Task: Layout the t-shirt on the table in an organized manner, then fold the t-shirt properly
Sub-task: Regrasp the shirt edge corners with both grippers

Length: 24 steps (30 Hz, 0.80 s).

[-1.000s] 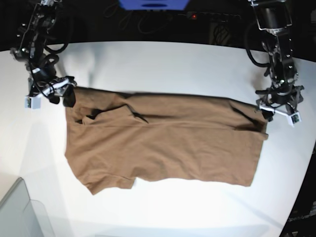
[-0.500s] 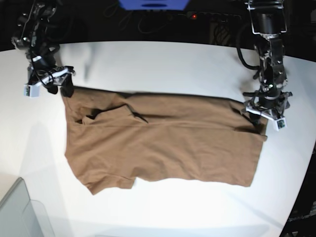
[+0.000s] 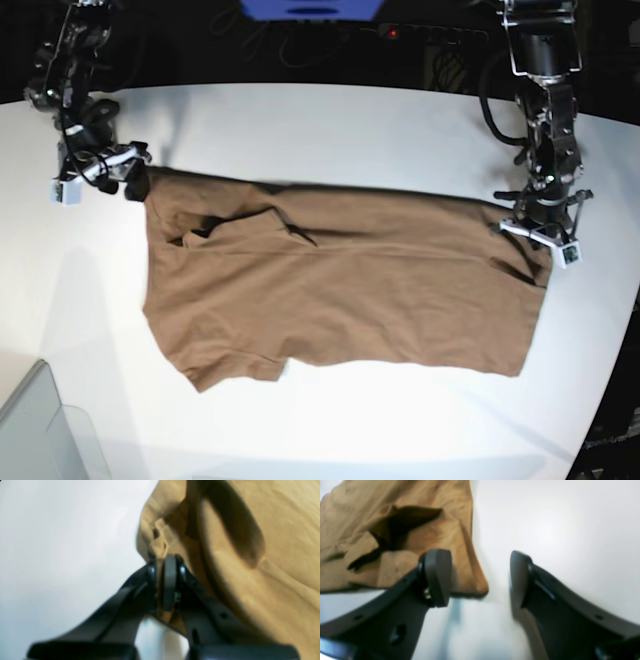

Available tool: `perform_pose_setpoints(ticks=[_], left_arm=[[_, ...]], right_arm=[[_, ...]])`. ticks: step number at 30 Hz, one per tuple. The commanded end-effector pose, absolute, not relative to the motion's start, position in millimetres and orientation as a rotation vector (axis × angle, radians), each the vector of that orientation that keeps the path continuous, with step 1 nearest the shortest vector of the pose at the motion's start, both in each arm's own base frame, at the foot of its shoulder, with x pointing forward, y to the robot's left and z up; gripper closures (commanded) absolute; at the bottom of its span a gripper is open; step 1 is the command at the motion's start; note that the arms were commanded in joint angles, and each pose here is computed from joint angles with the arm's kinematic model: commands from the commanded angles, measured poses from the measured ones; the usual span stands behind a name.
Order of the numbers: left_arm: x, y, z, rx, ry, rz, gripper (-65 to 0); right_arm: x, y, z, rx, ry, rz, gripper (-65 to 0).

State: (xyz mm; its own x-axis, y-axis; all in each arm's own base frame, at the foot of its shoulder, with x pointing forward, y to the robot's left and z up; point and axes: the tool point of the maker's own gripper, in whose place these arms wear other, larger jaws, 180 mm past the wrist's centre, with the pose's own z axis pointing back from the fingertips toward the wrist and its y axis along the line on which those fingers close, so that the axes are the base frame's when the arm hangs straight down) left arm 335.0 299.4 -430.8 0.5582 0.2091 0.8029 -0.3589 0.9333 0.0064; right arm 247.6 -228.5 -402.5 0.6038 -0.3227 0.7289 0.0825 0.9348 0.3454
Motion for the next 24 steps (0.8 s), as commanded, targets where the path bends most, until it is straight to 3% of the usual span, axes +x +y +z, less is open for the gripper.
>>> perform_pose_setpoints(ticks=[1,18,20,24], left_arm=[[327.3,306.7,-434.8,0.198,-0.884,0.338,0.0],[316.5,307.0,-441.8,0.203,-0.86,0.333,0.0],[310.4,306.6,-444.8,0.205,-0.85,0.33,0.0],[294.2,306.8,-455.9,0.213,-0.808,0.322,0.0]], right_arm=[[255.0,-225.8,-391.9,0.305,-0.937,-0.222,-37.7],[237.6,-213.4,-429.2,0.342,-0.825,-0.238,-35.5],[236.3,-213.7,-429.7,0.341,-0.822,-0.236,-28.5],[226.5,-212.1,-435.3,0.341,-0.798,-0.236,-3.1]])
